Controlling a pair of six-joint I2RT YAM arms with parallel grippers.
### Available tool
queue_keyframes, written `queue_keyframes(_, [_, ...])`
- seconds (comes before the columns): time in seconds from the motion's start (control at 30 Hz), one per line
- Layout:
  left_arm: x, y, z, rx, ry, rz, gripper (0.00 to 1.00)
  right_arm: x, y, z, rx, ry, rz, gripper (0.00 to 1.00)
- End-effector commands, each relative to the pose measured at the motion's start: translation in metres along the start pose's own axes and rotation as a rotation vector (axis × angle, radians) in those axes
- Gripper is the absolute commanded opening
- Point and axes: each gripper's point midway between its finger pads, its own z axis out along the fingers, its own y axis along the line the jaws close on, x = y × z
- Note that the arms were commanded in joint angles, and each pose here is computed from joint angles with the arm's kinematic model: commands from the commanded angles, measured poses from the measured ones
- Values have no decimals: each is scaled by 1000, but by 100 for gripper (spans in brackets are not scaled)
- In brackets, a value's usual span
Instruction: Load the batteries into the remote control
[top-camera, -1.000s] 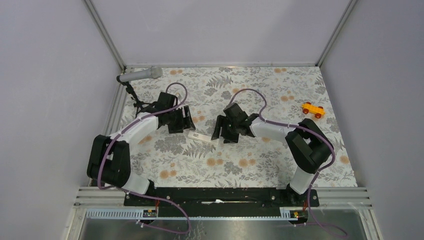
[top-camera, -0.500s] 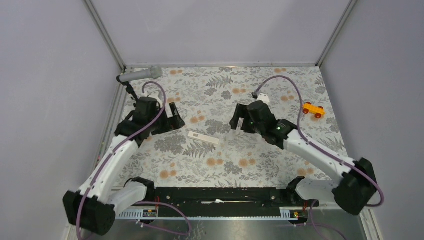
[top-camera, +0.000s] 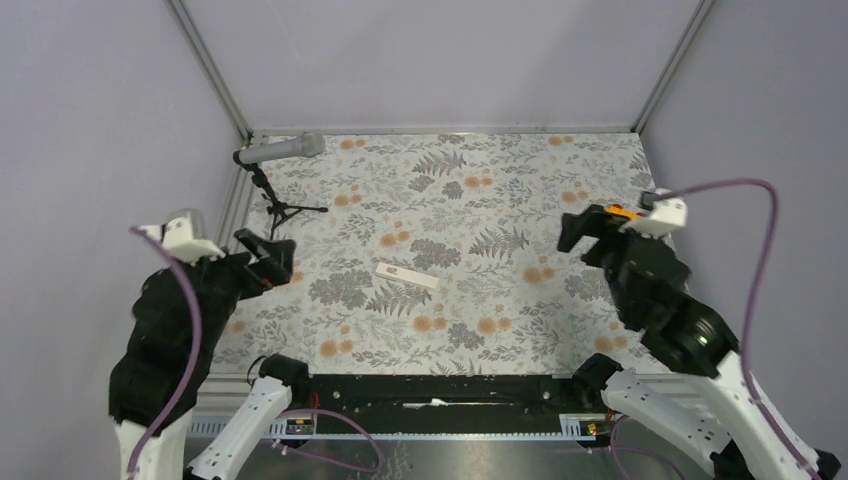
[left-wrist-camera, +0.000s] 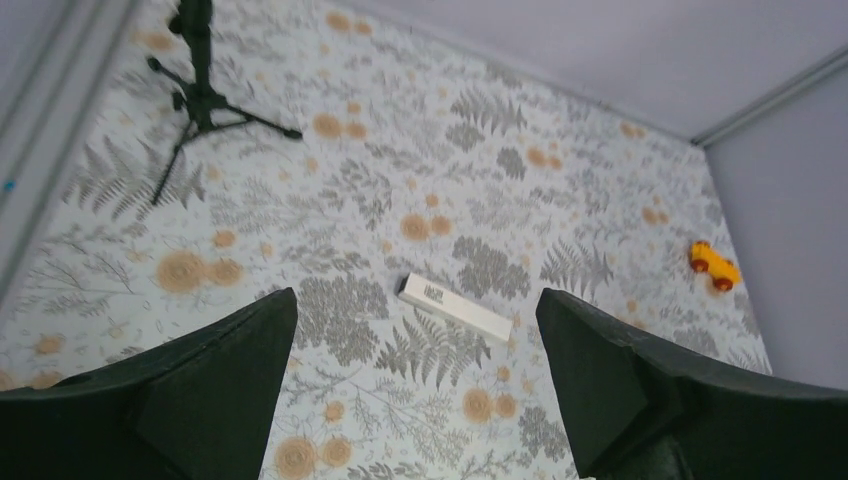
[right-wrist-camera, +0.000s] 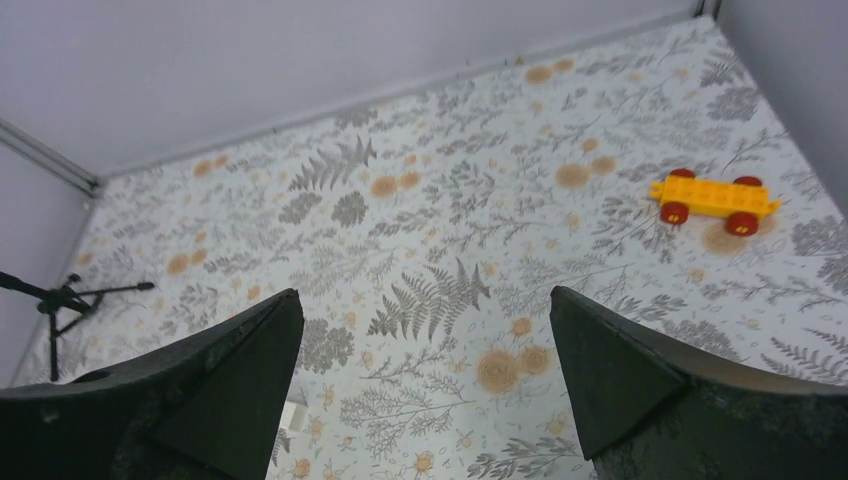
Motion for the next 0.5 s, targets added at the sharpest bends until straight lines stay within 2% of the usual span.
queue_keyframes(0.0, [-27,21,-47,-63,-144,47,99,-40,-42,-44,47,-125,21,100])
queue_keyframes(0.07, [-31,22,-62,-43,-183,54,99,-50,-48,-59,20,-157,56,100])
queue_keyframes(0.23, [-23,28,-72,-48,-177,46,99,-62,-61,-79,5,-190,91,100])
queue_keyframes(0.47, [-18,38,-72,-73,-204,36,99,-57,-63,-79,-2,-207,85,100])
